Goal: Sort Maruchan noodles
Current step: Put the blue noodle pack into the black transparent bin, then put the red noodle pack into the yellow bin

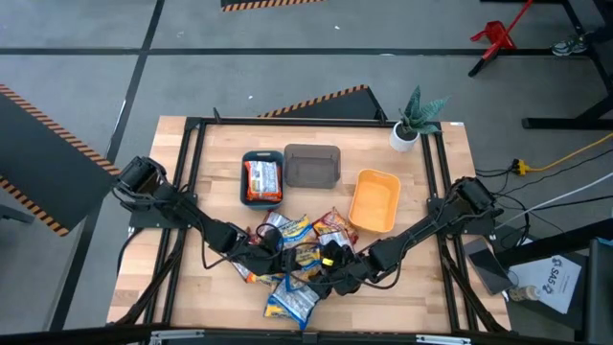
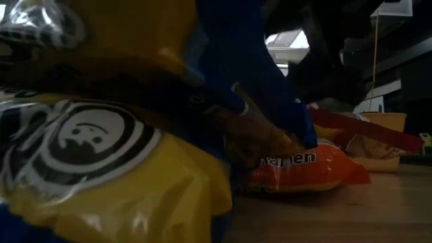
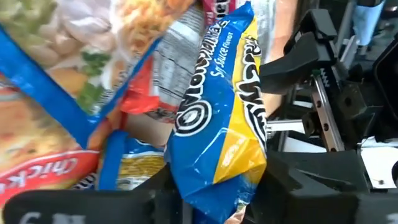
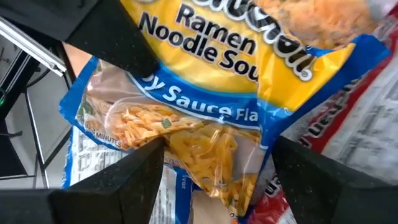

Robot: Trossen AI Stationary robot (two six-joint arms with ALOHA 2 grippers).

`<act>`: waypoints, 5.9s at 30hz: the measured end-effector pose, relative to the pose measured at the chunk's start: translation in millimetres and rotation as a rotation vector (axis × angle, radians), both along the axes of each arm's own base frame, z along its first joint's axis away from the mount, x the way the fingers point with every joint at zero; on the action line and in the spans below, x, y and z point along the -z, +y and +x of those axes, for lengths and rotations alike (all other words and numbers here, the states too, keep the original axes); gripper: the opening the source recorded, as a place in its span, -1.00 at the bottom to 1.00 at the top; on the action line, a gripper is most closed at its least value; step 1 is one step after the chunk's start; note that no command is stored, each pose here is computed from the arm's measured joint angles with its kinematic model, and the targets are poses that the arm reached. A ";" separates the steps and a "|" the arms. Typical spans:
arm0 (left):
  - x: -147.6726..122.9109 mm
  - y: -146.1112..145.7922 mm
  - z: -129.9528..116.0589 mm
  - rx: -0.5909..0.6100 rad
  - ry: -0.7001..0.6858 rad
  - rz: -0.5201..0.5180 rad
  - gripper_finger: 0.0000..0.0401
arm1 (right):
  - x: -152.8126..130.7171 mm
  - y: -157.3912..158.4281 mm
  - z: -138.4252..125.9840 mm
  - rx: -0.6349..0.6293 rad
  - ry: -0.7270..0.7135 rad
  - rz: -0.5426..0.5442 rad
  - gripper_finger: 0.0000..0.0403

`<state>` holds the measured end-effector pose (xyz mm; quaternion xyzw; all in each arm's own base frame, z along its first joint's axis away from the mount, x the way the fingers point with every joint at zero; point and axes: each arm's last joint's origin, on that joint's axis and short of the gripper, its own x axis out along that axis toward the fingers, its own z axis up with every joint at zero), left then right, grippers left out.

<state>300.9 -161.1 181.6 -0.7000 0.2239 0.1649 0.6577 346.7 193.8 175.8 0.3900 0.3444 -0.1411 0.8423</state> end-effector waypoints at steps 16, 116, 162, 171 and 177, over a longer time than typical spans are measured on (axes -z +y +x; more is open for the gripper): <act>-50.2 38.5 -0.5 -0.086 -0.166 0.127 -0.51 | -112.8 -44.6 -62.9 0.133 -0.117 -0.194 0.38; -134.9 210.1 -41.1 0.444 -0.158 0.575 -0.17 | -55.1 -21.7 -75.4 -0.082 0.258 -0.420 0.38; 20.2 136.6 77.3 0.692 -0.063 0.703 -0.17 | 41.7 17.3 -52.7 -0.528 0.456 -1.129 0.19; 20.3 134.0 76.7 0.710 -0.073 0.654 -0.17 | 38.8 18.0 -52.2 -0.540 0.462 -1.116 -0.41; 9.7 134.6 77.1 0.694 -0.107 0.614 -0.17 | 19.4 21.8 -49.1 -0.568 0.507 -1.099 -0.71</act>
